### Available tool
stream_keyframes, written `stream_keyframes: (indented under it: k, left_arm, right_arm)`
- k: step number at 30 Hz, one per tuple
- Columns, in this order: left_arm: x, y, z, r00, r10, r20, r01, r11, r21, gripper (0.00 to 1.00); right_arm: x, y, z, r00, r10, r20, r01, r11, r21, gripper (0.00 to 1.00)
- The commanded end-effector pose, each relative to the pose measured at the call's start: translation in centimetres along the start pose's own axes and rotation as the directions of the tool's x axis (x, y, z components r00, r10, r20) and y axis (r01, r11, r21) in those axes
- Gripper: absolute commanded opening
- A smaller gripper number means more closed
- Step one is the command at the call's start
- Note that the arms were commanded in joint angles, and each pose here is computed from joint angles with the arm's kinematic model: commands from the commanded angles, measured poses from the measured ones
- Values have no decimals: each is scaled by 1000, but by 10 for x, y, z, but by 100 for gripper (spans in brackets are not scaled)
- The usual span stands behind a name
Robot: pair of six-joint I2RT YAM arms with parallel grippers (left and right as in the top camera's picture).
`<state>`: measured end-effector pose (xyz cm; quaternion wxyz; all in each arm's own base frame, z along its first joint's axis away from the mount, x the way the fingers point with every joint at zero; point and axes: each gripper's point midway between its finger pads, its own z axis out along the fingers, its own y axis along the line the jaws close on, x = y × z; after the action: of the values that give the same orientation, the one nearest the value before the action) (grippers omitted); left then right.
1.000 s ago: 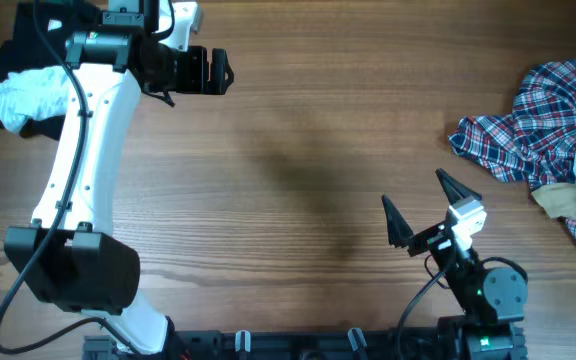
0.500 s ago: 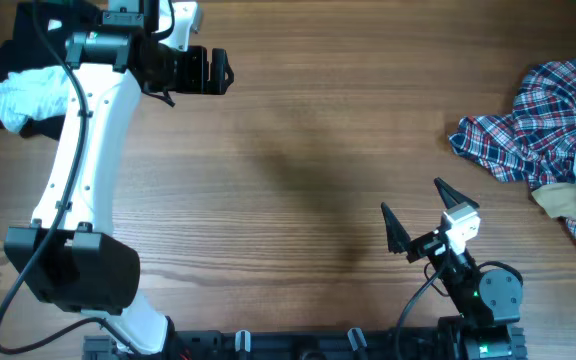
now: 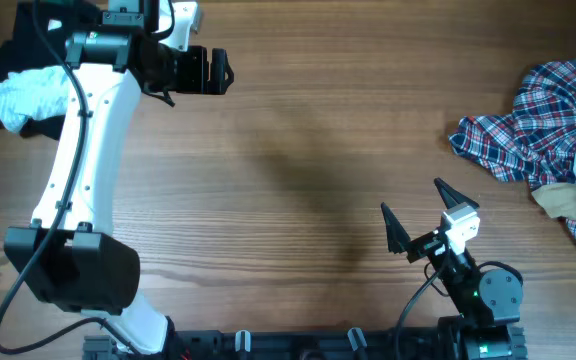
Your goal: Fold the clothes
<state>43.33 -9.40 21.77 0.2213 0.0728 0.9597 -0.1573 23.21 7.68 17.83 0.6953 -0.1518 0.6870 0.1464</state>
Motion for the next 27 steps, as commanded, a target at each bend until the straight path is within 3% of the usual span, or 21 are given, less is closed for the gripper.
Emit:
stream_keyframes:
  k: [1, 17, 23, 27]
  left_arm:
    - [2, -1, 1, 1000, 16, -6, -16, 1000, 2, 100]
    - [2, -1, 1, 1000, 15, -8, -15, 1000, 2, 100]
    - [24, -3, -23, 999, 6, -51, -7, 1000, -25, 100]
    - [49, -8, -43, 999, 35, 19, -35, 999, -29, 100]
  right_arm:
    - [-4, -3, -1, 1000, -26, 17, 26, 1000, 16, 100]
    - [-4, -3, -1, 999, -26, 17, 26, 1000, 15, 100]
    - [-4, -3, -1, 999, -26, 17, 26, 1000, 15, 100]
    - [-4, -3, -1, 999, -26, 17, 26, 1000, 16, 100]
